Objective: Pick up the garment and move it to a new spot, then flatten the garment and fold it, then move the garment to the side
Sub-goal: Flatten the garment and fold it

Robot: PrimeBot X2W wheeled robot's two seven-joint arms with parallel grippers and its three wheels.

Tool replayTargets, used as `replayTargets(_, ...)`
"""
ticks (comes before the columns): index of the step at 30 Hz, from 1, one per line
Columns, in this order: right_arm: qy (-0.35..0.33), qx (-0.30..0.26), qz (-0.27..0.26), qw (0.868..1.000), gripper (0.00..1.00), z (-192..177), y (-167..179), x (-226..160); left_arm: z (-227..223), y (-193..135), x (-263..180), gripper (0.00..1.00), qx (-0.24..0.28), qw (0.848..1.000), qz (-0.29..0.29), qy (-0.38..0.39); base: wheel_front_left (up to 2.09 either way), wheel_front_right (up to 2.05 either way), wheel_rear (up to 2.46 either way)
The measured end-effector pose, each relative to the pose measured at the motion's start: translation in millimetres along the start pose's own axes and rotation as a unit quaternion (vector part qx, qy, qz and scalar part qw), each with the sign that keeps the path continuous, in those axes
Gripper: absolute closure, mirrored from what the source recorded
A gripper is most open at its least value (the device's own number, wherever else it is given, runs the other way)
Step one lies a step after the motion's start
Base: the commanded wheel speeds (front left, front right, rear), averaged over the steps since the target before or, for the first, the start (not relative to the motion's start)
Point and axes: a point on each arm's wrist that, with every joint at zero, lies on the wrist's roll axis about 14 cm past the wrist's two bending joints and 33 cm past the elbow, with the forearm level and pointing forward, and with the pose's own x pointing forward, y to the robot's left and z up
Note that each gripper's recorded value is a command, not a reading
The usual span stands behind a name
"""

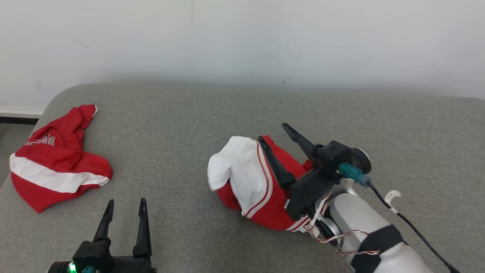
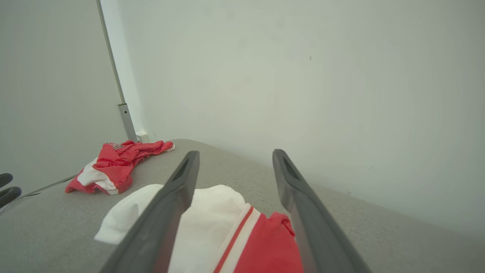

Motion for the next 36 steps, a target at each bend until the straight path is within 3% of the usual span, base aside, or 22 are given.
replayTargets(7, -0.011, -0.013, -0.066, 0.998, 0.00, 5.1, -54.1, -46.0, 3.3, -7.5, 2.9, 0.00, 0.002, 1.000, -0.011, -0.006, 0.00, 0.00, 0.00)
replayTargets(13, 0.034, -0.011, -0.141, 0.989, 0.00, -19.7, -100.0, -84.0, 4.5, -9.3, 4.3, 0.00, 0.009, 1.000, -0.013, -0.009, 0.00, 0.00, 0.00)
replayTargets(22, 0.118, 0.032, -0.140, 0.983, 0.00, -72.6, -86.9, -79.1, 4.2, 1.1, 7.3, 0.00, 0.026, 1.000, -0.002, -0.008, 0.00, 0.00, 0.00)
replayTargets(28, 0.194, 0.054, -0.130, 0.971, 0.00, -114.5, -74.6, -76.6, 1.6, 4.5, 5.6, 0.00, 0.027, 1.000, 0.003, -0.003, 0.00, 0.00, 0.00)
replayTargets(29, 0.194, 0.054, -0.130, 0.971, 0.31, -114.5, -74.6, -76.6, 1.6, 4.5, 5.6, 0.00, 0.027, 1.000, 0.003, -0.003, 0.00, 0.00, 0.00)
replayTargets(30, 0.198, 0.060, -0.127, 0.970, 1.00, -118.2, -71.0, -75.2, 2.1, 5.5, 5.8, 0.00, 0.027, 1.000, 0.005, -0.003, 0.00, 0.00, 0.00)
replayTargets(36, 0.171, 0.042, -0.125, 0.976, 1.00, -105.4, -79.6, -65.6, 2.8, 11.4, 3.4, 0.00, 0.026, 1.000, 0.015, -0.004, 0.00, 0.00, 0.00)
